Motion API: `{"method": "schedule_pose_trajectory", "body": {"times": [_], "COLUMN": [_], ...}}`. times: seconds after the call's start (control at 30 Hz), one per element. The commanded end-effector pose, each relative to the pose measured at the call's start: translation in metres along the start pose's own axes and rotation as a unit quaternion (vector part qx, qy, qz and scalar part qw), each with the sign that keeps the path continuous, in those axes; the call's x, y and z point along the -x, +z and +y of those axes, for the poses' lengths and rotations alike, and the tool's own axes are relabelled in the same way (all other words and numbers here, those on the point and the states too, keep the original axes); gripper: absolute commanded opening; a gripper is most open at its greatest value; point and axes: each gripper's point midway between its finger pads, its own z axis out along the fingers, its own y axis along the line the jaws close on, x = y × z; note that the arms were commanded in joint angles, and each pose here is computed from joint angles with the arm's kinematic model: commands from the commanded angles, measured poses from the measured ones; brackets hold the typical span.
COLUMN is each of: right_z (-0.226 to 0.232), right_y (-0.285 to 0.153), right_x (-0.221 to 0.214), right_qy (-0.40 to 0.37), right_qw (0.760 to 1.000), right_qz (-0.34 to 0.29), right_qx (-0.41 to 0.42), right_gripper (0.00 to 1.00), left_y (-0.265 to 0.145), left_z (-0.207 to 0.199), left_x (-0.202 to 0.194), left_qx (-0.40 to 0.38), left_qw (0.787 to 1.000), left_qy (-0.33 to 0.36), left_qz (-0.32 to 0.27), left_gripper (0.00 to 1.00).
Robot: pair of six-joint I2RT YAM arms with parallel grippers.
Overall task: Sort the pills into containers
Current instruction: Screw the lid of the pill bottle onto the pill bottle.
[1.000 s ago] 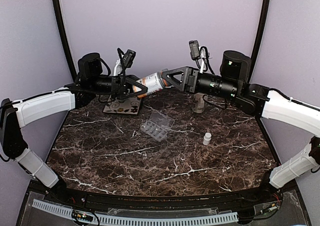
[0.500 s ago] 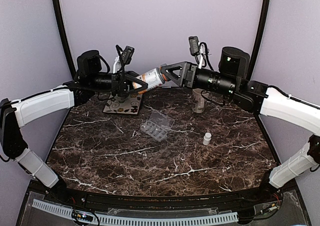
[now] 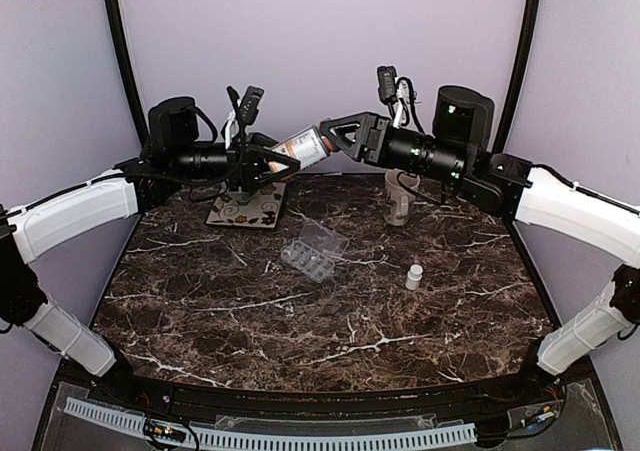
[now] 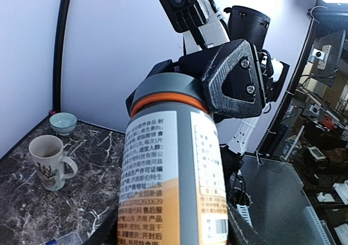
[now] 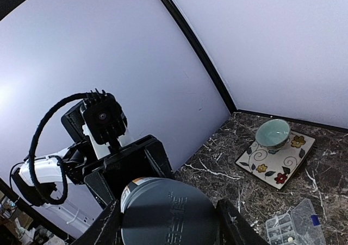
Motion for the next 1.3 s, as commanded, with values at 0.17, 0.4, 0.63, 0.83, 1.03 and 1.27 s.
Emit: {"method": "schedule_pose_trajectory", "body": {"times": [0.17,0.4,0.63,0.83,1.03,1.27], "right_z": [0.003,0.007,0.001,-0.005,-0.018,-0.024], "right_y": [0.024,0.029,0.033,0.034,0.036,0.037], "right_x": [-0.05,-0.055,-0.066,-0.069,-0.08,-0.084], "right_qy": [0.05,0.071,0.089,0.104,0.12,0.134], "right_qw": [0.995,0.991,0.987,0.985,0.98,0.978], "right_qz": [0.088,0.108,0.133,0.141,0.155,0.158], "right_qx": [0.011,0.02,0.007,-0.001,-0.013,-0.022], "right_gripper": [0.09,0.07,0.02,0.0,0.0,0.0], "left_y": [0.012,0.017,0.021,0.026,0.026,0.023], "left_z": [-0.03,-0.034,-0.034,-0.036,-0.037,-0.048], "left_x": [0.024,0.015,0.009,0.005,0.004,0.015], "left_qx": [0.085,0.1,0.154,0.237,0.321,0.406], "left_qw": [0.982,0.974,0.951,0.9,0.832,0.739], "left_qy": [0.166,0.205,0.268,0.366,0.453,0.536], "left_qz": [-0.03,-0.01,0.004,0.001,-0.005,-0.048], "left_gripper": [0.0,0.0,0.0,0.0,0.0,0.0]}}
